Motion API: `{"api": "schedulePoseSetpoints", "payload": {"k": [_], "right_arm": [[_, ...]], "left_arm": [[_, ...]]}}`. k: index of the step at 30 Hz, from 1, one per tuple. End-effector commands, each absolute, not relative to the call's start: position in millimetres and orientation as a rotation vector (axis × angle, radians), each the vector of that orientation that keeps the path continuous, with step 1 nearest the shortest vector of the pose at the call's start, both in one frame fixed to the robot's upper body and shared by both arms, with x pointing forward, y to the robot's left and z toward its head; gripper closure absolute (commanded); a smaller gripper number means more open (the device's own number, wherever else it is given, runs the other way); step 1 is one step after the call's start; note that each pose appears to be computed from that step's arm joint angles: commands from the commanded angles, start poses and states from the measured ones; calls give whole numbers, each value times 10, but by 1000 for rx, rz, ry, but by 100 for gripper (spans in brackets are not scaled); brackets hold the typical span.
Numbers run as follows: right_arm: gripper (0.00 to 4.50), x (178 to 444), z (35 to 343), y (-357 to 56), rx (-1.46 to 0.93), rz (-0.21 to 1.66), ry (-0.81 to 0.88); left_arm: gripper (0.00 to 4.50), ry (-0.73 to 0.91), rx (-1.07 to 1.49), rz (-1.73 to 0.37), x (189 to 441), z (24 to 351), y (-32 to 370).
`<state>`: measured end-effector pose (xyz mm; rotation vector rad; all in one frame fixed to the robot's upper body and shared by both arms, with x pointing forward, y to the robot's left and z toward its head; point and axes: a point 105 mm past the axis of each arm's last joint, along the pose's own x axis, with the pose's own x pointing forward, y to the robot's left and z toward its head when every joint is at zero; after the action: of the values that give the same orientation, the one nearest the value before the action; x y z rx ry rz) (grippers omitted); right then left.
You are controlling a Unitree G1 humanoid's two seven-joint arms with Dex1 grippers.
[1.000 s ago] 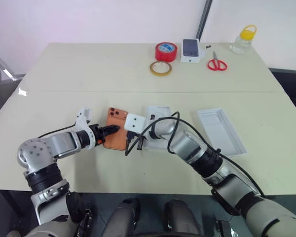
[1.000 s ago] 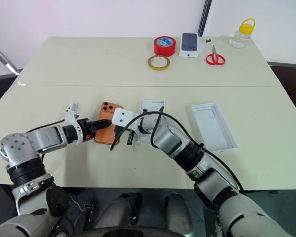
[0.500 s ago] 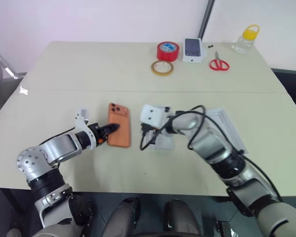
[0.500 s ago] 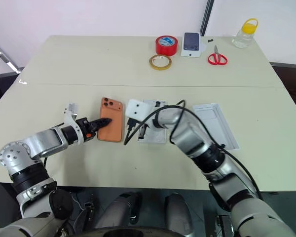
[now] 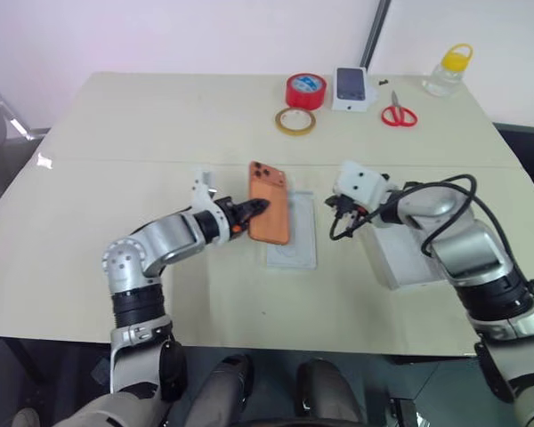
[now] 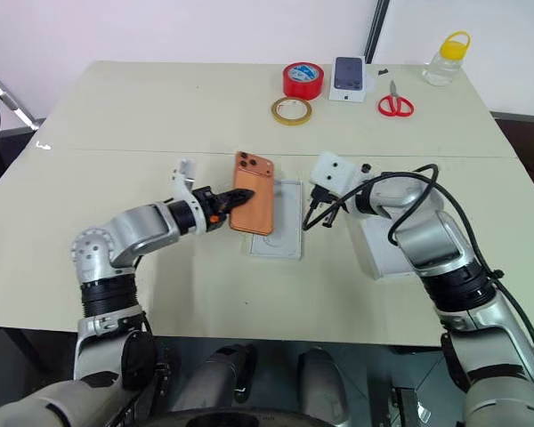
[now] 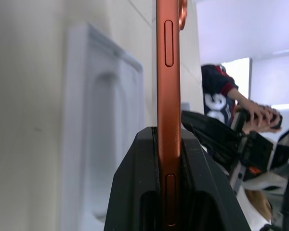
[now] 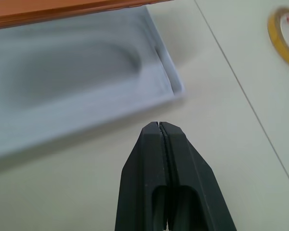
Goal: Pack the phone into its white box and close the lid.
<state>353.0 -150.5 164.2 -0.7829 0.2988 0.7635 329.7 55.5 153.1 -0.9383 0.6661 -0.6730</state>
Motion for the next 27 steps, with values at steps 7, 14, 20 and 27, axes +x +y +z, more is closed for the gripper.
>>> {"api": "schedulePoseSetpoints", "payload": {"k": [7,14,20,27], "right_arm": [[450,3437,1718,-1712,-810,717,282],[450,3436,1722,-1772,-817,703,288],[450,3369,1705,-1704,-798,764,275],[450,3253,1714,-1620,-728,850,242]], "left_arm": [[447,671,-921,-724,3278,1557,306],[314,688,-900,-731,3254,1519,287],[8,701,-867,-736,3238,1473,289],[8,684,-763,-779,3184,1498,373]]}}
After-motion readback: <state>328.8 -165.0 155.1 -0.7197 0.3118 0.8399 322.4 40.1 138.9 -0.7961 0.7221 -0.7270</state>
